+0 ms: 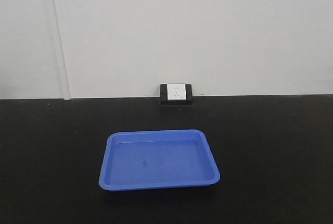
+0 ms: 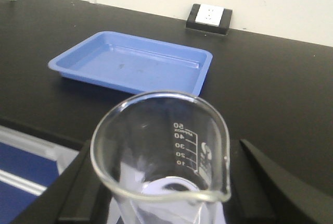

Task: Move beaker to silver tray on left bench
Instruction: 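Hold the beaker raised in the right gripper while backing away from the bench, then turn the base toward the bench with the silver tray, holding the beaker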

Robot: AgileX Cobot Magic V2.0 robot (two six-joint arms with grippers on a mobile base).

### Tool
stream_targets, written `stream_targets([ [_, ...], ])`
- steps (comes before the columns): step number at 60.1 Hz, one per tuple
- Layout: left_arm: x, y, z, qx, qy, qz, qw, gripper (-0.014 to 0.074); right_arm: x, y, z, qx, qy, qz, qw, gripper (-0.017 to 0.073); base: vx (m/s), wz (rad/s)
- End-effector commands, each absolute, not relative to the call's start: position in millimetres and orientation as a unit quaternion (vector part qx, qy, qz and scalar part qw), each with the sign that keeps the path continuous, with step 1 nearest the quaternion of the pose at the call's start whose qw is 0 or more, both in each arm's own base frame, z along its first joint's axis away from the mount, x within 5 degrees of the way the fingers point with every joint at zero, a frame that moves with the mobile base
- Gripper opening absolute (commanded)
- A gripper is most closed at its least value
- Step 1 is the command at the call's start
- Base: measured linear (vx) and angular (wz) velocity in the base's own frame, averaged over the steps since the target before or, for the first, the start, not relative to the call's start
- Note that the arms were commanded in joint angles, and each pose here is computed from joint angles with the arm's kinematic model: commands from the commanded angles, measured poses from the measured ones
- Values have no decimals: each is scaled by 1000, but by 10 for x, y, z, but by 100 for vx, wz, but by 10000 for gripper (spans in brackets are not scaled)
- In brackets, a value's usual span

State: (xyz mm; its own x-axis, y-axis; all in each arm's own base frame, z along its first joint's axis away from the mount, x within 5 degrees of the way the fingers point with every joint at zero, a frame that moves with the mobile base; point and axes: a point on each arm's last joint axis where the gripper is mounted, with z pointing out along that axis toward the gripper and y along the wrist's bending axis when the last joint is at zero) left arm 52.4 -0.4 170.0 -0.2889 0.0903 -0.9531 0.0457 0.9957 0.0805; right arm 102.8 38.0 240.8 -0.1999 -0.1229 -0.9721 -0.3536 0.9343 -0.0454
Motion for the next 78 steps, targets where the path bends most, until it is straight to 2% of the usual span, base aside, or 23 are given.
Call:
stream_targets([
  [1,541,-13,1702,44,784,14,620,1,1036,417,2538,-163,744,111,638,-11,-31,1],
  [45,541,-13,1702,44,784,14,620,1,1036,417,2538,-163,744,111,638,-11,-34,13],
  [78,541,-13,1702,44,784,14,620,1,1036,417,2538,-163,744,111,638,-11,-29,62],
])
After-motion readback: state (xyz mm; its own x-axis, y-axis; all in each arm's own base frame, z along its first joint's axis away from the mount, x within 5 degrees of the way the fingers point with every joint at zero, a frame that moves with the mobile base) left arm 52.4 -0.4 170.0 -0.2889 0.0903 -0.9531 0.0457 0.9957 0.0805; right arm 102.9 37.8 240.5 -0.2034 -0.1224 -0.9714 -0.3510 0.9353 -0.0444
